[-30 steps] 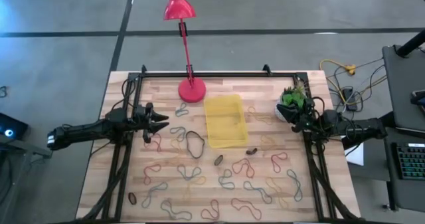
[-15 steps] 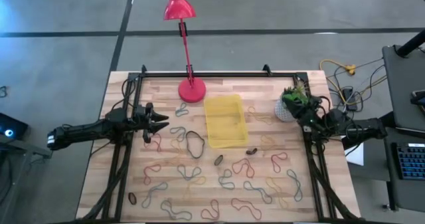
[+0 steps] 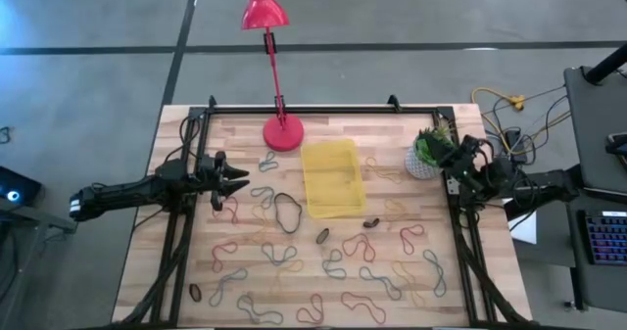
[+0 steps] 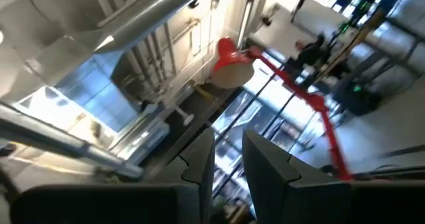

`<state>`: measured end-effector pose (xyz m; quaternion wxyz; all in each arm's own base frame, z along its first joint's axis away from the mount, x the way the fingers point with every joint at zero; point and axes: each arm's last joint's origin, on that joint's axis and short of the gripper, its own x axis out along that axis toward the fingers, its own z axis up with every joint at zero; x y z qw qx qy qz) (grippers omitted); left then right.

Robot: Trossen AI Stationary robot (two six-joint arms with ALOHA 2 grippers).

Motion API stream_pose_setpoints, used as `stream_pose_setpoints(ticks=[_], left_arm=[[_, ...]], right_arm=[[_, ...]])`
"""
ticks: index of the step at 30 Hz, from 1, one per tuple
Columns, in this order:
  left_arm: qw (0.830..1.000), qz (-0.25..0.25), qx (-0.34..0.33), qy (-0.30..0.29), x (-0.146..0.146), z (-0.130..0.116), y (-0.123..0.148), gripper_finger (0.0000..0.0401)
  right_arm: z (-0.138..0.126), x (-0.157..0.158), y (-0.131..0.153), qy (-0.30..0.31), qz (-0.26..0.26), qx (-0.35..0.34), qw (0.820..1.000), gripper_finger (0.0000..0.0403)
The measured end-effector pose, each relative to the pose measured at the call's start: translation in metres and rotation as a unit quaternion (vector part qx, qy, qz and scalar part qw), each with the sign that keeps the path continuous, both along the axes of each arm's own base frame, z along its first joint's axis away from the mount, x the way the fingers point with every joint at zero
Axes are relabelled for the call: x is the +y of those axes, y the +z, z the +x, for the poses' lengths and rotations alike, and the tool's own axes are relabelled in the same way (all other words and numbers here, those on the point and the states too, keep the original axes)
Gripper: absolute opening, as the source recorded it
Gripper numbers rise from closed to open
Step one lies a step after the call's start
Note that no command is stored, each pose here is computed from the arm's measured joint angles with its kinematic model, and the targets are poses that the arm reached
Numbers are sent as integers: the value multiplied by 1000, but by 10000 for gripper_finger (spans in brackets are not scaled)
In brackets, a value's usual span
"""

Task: Pick and place rubber bands into bin
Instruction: Put the yellow rubber band into the yellow bin

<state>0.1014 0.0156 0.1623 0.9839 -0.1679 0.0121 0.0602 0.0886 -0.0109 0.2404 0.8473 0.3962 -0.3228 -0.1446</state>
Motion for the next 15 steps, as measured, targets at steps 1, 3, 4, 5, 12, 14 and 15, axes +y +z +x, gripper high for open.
stream_pose_setpoints(ticks=[1, 3, 4, 5, 12, 14, 15], left_arm=[[1000, 0, 0, 0, 0, 0, 0, 129], [1000, 0, 0, 0, 0, 0, 0, 129], [1000, 0, 0, 0, 0, 0, 0, 129], [1000, 0, 0, 0, 0, 0, 0, 129], [1000, 0, 0, 0, 0, 0, 0, 129], [1000, 0, 0, 0, 0, 0, 0, 129], [1000, 0, 0, 0, 0, 0, 0, 129]], right_arm=[[4, 1, 7, 10, -8, 8, 1000, 68], [14, 3, 20, 41, -31, 28, 998, 68], [20, 5, 28, 55, -46, 37, 997, 68], [26, 6, 36, 65, -60, 46, 995, 68], [73, 8, 56, 88, -28, 254, 963, 75], [83, 8, 56, 94, 4, 335, 938, 84], [88, 8, 55, 94, 13, 383, 919, 90]])
